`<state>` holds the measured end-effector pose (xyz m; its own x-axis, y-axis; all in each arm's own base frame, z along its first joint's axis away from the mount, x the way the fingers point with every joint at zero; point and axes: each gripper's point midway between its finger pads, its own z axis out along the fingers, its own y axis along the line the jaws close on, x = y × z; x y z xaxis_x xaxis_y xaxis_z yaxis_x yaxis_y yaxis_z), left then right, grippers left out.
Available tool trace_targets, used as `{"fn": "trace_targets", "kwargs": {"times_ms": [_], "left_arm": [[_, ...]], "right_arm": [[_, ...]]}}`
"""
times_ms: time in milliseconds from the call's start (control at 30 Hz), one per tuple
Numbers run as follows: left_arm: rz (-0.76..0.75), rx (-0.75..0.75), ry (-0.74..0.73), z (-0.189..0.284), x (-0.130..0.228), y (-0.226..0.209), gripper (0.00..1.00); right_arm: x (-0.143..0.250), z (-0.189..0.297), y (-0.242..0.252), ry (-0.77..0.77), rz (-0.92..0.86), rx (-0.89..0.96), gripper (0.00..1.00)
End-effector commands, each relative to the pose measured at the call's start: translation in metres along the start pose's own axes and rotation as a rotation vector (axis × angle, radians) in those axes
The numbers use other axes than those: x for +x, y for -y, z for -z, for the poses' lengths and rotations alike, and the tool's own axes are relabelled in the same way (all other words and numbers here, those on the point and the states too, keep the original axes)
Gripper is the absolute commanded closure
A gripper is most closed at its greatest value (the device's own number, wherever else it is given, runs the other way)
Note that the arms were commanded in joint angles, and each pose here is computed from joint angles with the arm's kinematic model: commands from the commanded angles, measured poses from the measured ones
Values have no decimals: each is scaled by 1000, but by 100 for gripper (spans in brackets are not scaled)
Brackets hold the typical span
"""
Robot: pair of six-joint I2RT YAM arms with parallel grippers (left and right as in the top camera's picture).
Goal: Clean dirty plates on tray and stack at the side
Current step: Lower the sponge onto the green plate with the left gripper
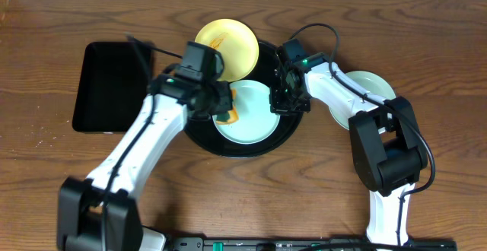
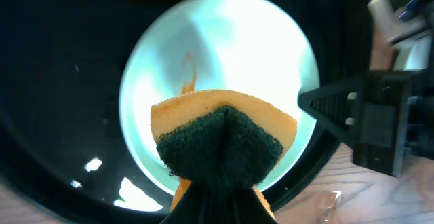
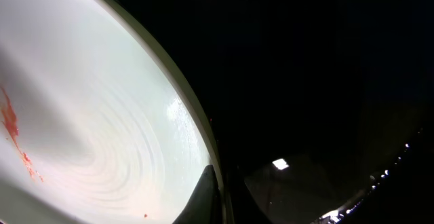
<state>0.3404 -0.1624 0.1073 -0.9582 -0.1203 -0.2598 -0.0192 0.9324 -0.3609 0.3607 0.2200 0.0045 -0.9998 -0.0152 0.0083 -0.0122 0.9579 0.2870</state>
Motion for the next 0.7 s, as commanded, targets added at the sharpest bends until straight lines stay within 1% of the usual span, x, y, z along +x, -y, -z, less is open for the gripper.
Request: {"fn": "trace_targets", "kwargs": {"times_ms": [0,133,200,367,533,667], "left_arm": [[9,-26,-36,-20,5,-5,93],[13,-76,-71,-40,9,-17,92],[-9,-97,-89,-48,11,-23,93],[-45,-176,-59,-58,3,-38,93],[-155,-157,-17,-67,-9,-33,93],[-227,-151,-21,-80,-9,-30,92]], "right_arm": [[11,-13,-1,-37,3,20,99],[11,-13,-1,-37,3,20,99],[11,-13,-1,-37,3,20,99],[11,-13,-1,-37,7,20,99],[10,-13,-2,-36,7,20,99],[10,-13,-2,-36,7,20,99]]}}
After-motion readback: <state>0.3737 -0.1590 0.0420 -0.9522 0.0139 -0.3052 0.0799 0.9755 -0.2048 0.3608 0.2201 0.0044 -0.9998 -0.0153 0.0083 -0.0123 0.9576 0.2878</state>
